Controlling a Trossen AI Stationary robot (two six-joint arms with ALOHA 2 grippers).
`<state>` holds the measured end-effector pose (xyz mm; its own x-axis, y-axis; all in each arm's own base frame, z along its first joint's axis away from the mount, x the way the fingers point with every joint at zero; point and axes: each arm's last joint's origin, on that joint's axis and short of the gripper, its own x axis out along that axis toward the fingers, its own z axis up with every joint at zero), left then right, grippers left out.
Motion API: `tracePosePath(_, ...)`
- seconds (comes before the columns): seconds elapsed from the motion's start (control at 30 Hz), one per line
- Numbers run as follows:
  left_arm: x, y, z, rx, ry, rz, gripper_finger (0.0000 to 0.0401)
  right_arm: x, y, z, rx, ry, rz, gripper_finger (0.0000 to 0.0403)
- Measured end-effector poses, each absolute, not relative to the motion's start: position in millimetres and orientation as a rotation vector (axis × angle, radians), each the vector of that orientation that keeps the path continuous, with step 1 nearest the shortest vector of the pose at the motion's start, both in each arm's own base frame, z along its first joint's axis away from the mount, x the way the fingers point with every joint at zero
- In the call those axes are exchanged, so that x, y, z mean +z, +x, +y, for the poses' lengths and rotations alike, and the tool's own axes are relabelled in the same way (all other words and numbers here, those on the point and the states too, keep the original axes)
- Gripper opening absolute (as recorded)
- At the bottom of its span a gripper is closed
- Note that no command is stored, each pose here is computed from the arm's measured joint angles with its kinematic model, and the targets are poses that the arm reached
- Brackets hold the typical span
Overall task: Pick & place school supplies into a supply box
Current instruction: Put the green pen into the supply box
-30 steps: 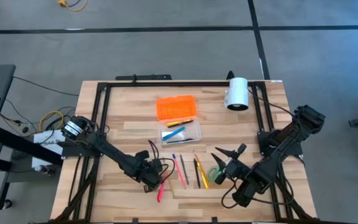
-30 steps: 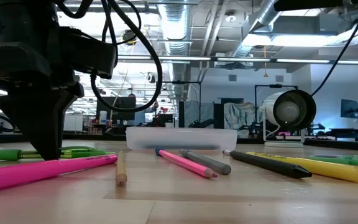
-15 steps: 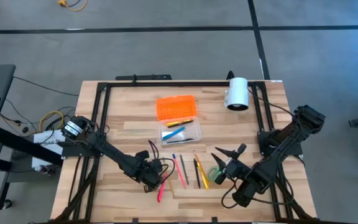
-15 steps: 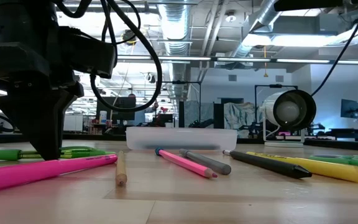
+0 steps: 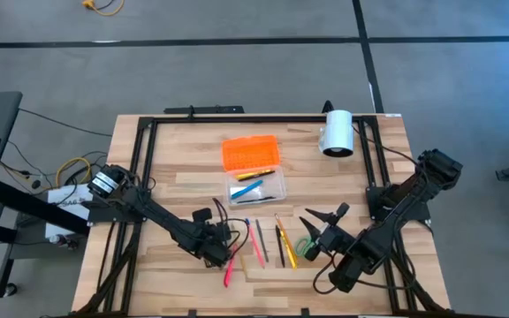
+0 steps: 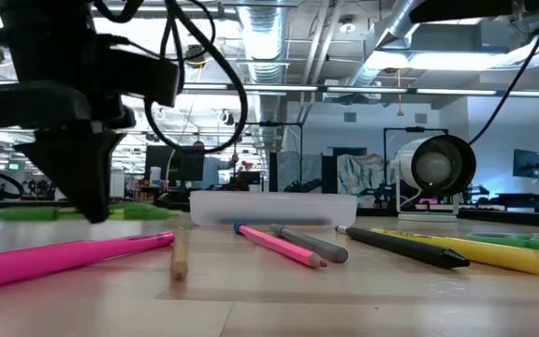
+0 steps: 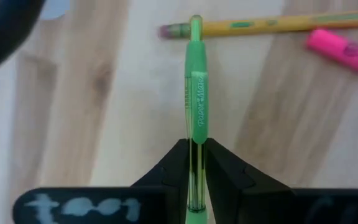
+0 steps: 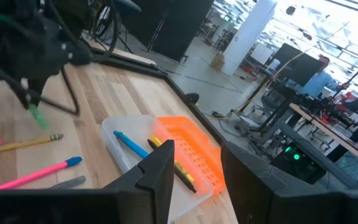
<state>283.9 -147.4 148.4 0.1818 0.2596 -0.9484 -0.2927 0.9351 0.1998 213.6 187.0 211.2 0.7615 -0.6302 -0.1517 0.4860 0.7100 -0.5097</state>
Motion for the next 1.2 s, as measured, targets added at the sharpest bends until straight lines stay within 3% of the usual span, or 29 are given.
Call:
tracePosePath(0.4,161,284,-146,0.476,0.011,1.323,0.0032,211,218,182,-0.654,-0.459,0.335,0.0127)
tracePosePath(0.67,195,295,-143,0.554,0.131,1.256,0.0032,211,218,182,-0.654,-0.459,0.335,0.0127)
tracePosePath(0.9,220,318,-130,0.581,0.229,1.123,0.0032,211,218,182,-0.654,-0.459,0.335,0.0127)
tracePosePath(1.2,222,357,-82,0.548,0.191,1.045,0.0032,211,218,182,-0.654,-0.459,0.335,0.0127)
